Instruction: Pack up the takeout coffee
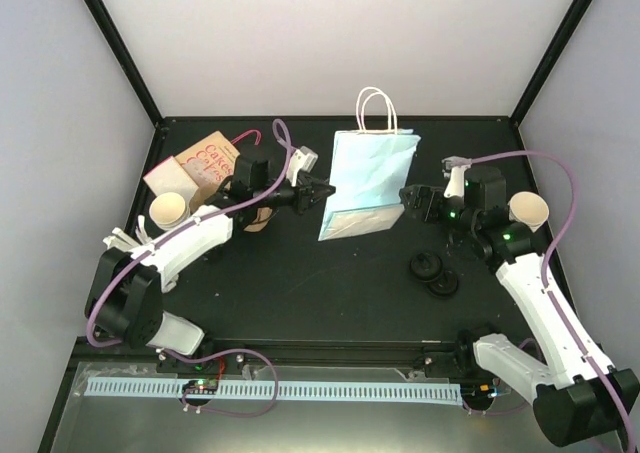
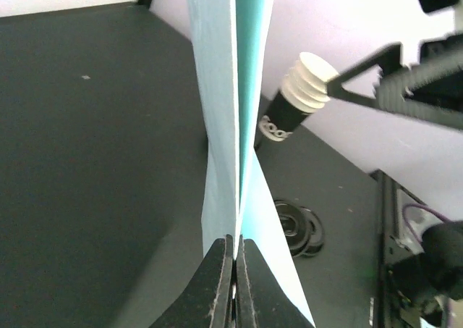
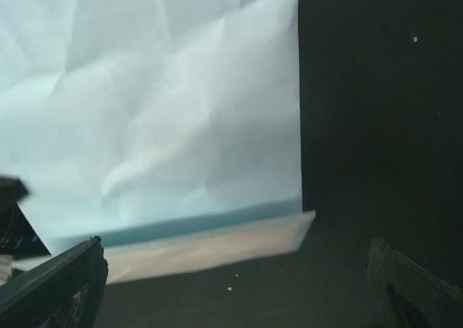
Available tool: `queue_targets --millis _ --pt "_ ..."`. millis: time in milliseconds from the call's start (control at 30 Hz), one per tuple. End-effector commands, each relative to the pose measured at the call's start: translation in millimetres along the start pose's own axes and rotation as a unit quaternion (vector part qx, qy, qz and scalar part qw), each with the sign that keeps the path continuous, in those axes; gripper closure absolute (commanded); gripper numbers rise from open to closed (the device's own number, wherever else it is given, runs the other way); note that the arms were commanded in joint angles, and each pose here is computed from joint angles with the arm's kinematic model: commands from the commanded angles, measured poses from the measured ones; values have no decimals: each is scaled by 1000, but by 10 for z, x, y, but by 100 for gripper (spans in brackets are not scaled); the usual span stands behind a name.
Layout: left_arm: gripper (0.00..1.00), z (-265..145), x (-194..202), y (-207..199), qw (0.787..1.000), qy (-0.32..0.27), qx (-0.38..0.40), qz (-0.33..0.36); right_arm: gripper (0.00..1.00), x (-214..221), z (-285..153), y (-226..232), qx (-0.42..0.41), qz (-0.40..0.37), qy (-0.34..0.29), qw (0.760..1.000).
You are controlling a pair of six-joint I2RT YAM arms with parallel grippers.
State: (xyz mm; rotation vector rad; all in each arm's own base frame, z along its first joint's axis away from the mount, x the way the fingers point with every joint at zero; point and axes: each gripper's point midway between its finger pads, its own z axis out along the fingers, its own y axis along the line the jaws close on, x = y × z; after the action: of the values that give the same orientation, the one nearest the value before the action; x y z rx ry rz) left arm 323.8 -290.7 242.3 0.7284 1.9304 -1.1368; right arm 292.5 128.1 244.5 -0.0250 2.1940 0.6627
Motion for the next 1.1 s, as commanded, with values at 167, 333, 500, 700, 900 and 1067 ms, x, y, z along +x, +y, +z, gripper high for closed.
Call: queue_targets --millis 167,333,500,700,900,1067 --pt "98 -130 -77 -568 985 -51 119 113 0 -525 -373 138 37 58 -37 997" --pt "99 -220 -71 -597 980 -76 36 181 9 -746 -599 163 55 105 -75 990" --pt "98 -325 -34 -732 961 -107 -7 257 27 -958 -697 426 5 45 -96 994" --pt "98 -331 -10 -769 958 -105 -3 265 51 -1033 -671 833 -96 -69 -93 989" --pt "98 -313 24 -760 959 -98 -4 266 59 -1053 -533 844 -97 -83 -68 990" --pt "98 -301 48 -733 960 -94 -7 265 58 -1021 -583 828 -96 -96 -84 987"
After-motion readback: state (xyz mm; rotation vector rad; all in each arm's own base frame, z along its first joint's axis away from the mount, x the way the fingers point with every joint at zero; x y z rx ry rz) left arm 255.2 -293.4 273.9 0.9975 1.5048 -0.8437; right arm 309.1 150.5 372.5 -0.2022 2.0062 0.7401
